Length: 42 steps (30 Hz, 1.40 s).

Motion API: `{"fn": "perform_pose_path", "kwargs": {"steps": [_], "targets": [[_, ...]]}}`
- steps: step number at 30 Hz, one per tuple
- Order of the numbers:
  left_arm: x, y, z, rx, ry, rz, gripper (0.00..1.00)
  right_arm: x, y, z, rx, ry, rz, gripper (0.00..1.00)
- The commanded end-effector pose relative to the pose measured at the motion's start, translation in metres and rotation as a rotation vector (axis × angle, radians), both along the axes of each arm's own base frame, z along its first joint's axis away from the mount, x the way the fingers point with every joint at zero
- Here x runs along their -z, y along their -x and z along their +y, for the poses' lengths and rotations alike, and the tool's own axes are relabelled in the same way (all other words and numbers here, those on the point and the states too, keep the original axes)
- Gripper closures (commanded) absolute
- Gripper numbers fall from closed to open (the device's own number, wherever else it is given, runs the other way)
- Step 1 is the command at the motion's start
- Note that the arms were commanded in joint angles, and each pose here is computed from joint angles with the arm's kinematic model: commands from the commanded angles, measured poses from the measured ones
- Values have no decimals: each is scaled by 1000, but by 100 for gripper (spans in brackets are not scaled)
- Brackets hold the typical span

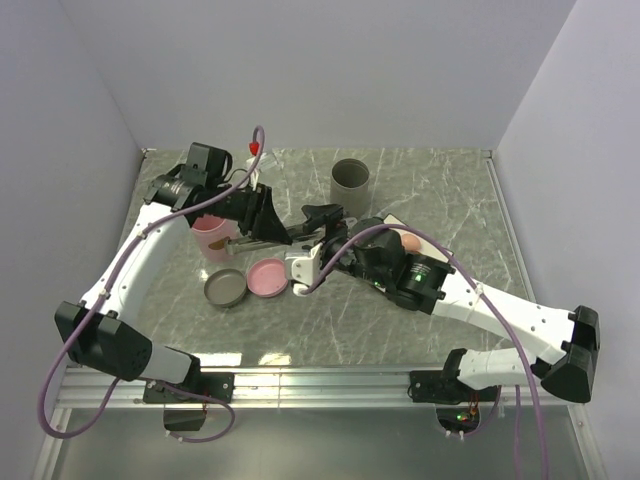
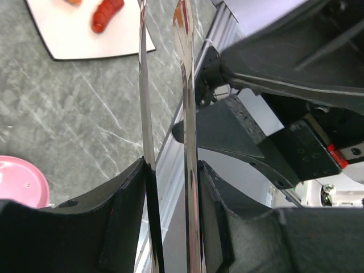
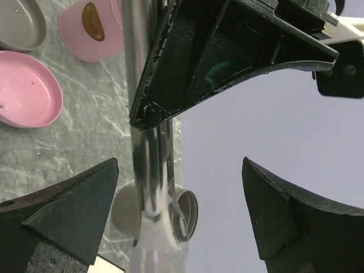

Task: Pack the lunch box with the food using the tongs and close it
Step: Pick up the clamp at the center of the board.

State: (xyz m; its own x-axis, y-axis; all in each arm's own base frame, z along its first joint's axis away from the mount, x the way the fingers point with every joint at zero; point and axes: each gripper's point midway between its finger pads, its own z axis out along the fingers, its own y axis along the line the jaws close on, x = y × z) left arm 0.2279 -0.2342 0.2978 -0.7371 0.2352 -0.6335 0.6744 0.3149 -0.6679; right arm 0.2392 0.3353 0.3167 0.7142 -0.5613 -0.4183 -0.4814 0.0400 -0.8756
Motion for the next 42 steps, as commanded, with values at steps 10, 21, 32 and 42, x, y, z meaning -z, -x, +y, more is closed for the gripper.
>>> {"fn": "perform_pose_path", "kwargs": {"steps": [10, 21, 32, 42], "targets": [[-22, 25, -3, 79, 70, -65, 56, -2, 5, 12, -47, 35, 26, 12], [-15, 36, -2, 124, 67, -72, 56, 5, 3, 17, -37, 86, 97, 64], [-5, 40, 0, 143, 32, -68, 54, 8, 3, 12, -23, 125, 115, 95], [4, 46, -1, 170, 0, -58, 46, 10, 1, 8, -17, 131, 84, 100]]}}
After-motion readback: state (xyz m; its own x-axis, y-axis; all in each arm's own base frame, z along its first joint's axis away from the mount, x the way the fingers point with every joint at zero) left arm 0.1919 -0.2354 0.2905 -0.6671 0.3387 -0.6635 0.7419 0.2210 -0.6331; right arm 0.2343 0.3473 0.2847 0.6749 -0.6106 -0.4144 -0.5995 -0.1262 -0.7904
